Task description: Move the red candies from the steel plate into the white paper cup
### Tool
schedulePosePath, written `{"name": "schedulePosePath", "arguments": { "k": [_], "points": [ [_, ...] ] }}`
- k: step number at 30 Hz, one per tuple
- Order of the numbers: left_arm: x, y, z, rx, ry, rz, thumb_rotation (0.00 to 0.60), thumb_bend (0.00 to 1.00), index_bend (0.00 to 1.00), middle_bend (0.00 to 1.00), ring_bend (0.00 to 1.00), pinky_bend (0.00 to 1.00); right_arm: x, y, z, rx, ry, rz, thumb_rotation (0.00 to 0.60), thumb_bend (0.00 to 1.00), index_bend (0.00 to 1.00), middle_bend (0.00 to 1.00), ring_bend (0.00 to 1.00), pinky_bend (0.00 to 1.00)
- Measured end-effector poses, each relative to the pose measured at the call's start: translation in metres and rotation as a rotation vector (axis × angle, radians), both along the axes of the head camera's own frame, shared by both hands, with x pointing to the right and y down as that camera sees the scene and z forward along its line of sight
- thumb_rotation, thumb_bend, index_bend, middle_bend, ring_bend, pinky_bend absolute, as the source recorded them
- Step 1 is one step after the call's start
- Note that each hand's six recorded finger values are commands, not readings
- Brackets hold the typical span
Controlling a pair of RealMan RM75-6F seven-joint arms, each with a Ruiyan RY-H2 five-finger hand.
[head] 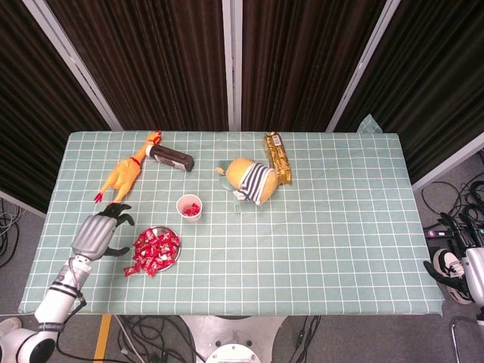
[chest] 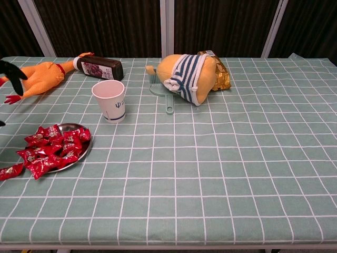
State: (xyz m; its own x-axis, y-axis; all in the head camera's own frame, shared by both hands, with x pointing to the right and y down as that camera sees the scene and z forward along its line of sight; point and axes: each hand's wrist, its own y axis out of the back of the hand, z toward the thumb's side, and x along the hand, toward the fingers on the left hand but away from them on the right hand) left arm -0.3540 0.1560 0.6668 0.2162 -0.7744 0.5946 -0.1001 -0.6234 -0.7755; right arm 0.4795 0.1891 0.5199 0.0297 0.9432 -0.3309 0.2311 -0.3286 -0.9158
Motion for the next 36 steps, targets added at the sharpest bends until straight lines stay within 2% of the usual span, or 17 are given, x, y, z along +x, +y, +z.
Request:
{"name": "schedulePosePath", "arguments": {
  "k": [6, 12, 19, 24, 36],
  "points": [
    [-0.005, 0.027, 0.017, -0.050, 0.001, -0.056, 0.600, 0.11, 0.48, 0.30, 0.17, 0.41, -0.001, -0.002, -0.001, 0.001, 0.004, -0.005, 0.600, 0.16, 0.08, 0.20, 0.05, 0.21],
    [-0.008, 0.045, 0.026, -0.061, -0.035, -0.026, 0.600, 0.11, 0.49, 0.30, 0.17, 0.40, -0.002, -0.003, -0.002, 0.003, 0.005, -0.005, 0.600, 0.16, 0.08, 0.20, 0.05, 0.21],
    [-0.015, 0.065, 0.030, -0.068, -0.062, -0.042, 0.600, 0.11, 0.49, 0.30, 0.17, 0.40, -0.004, -0.003, -0.003, 0.004, 0.005, -0.009, 0.600, 0.16, 0.08, 0.20, 0.05, 0.21],
    [-0.017, 0.071, 0.036, -0.075, -0.076, -0.053, 0.600, 0.11, 0.50, 0.30, 0.17, 0.40, -0.006, -0.004, -0.002, 0.004, 0.002, -0.013, 0.600, 0.16, 0.08, 0.20, 0.05, 0.21],
    [-0.011, 0.077, 0.052, -0.113, -0.071, -0.078, 0.600, 0.17, 0.52, 0.30, 0.17, 0.39, -0.007, -0.004, -0.004, 0.005, 0.004, -0.014, 0.600, 0.16, 0.08, 0.20, 0.05, 0.22]
  ]
}}
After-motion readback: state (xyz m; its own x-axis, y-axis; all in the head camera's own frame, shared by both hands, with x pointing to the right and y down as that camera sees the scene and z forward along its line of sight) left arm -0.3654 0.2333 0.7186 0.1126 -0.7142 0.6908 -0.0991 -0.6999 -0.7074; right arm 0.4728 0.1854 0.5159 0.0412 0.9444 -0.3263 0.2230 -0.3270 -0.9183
